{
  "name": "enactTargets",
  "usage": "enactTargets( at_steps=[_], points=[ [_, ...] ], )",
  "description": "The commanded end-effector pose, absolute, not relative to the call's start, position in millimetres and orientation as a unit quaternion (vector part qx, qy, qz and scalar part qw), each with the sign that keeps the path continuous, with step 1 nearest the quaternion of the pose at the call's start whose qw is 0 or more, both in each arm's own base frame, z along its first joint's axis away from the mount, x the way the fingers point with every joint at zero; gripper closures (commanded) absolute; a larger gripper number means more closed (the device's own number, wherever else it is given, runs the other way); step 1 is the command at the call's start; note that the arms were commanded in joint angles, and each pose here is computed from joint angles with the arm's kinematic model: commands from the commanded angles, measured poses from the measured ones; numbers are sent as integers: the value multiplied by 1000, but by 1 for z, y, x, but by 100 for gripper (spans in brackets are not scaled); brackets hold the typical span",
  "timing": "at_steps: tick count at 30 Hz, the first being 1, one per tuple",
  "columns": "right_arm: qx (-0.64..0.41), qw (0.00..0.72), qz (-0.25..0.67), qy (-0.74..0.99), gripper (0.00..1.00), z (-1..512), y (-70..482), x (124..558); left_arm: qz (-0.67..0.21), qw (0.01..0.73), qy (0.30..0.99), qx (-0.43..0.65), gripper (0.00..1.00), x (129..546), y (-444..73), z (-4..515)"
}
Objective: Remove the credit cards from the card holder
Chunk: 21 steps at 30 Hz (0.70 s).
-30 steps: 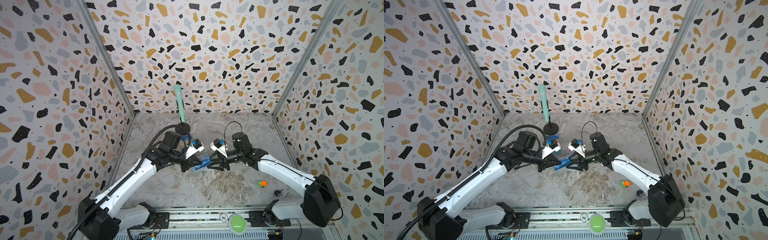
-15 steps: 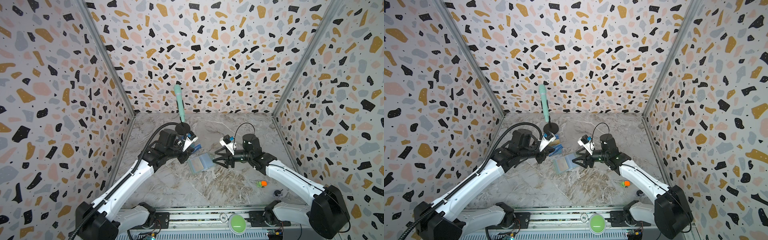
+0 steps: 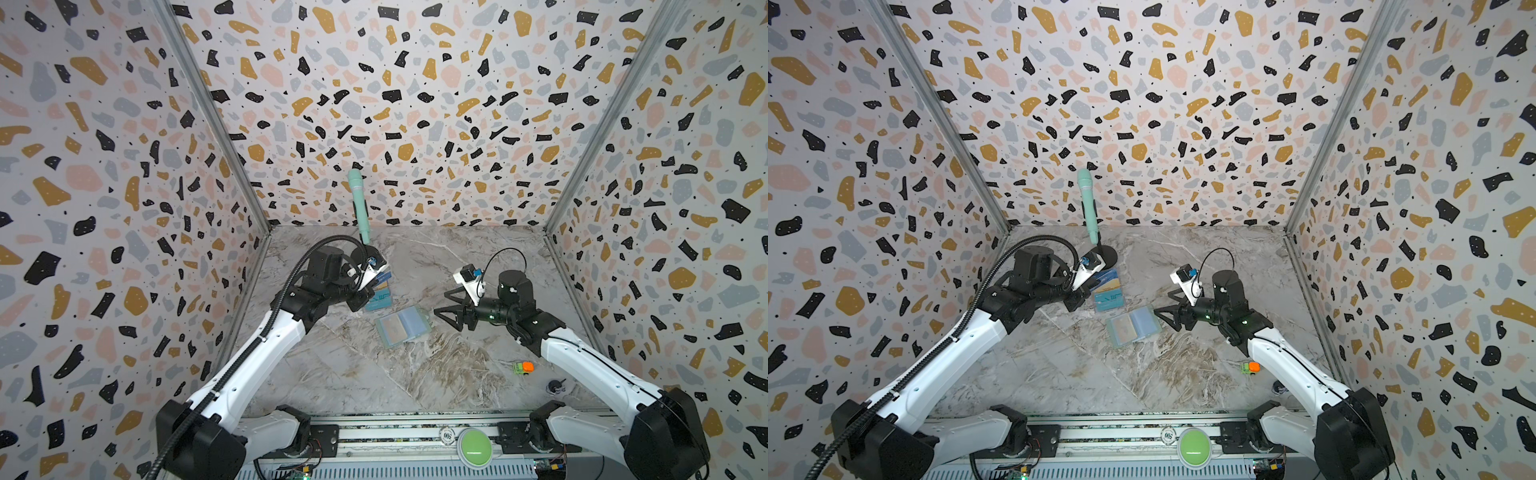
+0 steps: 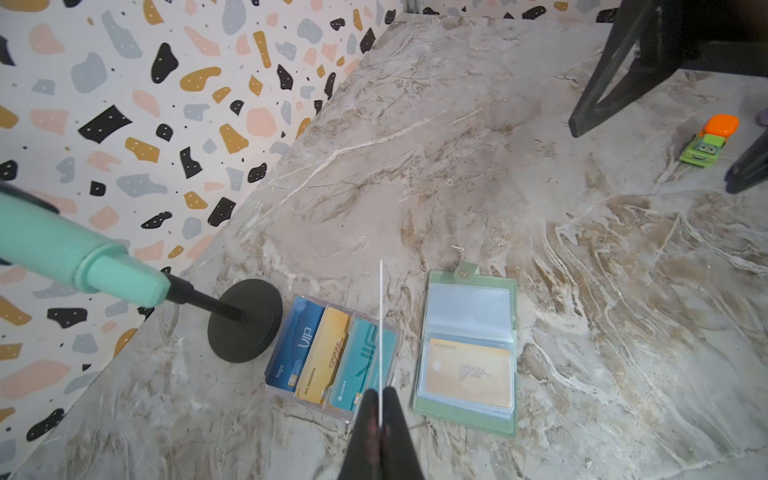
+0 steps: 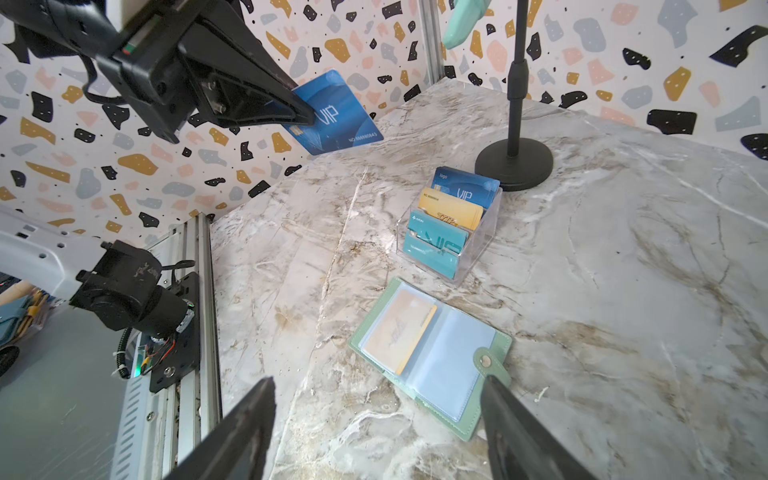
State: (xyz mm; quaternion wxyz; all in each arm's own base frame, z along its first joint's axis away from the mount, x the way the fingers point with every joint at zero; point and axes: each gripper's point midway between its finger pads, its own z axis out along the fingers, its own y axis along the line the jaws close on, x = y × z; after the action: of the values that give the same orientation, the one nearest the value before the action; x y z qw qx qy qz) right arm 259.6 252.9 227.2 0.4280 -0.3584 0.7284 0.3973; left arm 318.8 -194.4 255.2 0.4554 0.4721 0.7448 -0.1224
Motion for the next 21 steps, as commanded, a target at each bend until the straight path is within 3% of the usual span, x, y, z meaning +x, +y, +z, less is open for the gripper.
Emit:
enactTargets(
  at_steps=[1, 10, 21],
  points=[
    [-347, 446, 386, 729, 22, 233, 248, 264, -123, 432, 734, 509, 100, 326, -190, 253],
    [-343, 446, 384, 732, 21, 233, 246, 267, -135, 375, 694, 600, 100, 340, -195, 219],
    [-344, 444, 380, 735, 21, 230, 245, 268, -61, 376, 708, 595, 100, 395, -187, 181]
  ],
)
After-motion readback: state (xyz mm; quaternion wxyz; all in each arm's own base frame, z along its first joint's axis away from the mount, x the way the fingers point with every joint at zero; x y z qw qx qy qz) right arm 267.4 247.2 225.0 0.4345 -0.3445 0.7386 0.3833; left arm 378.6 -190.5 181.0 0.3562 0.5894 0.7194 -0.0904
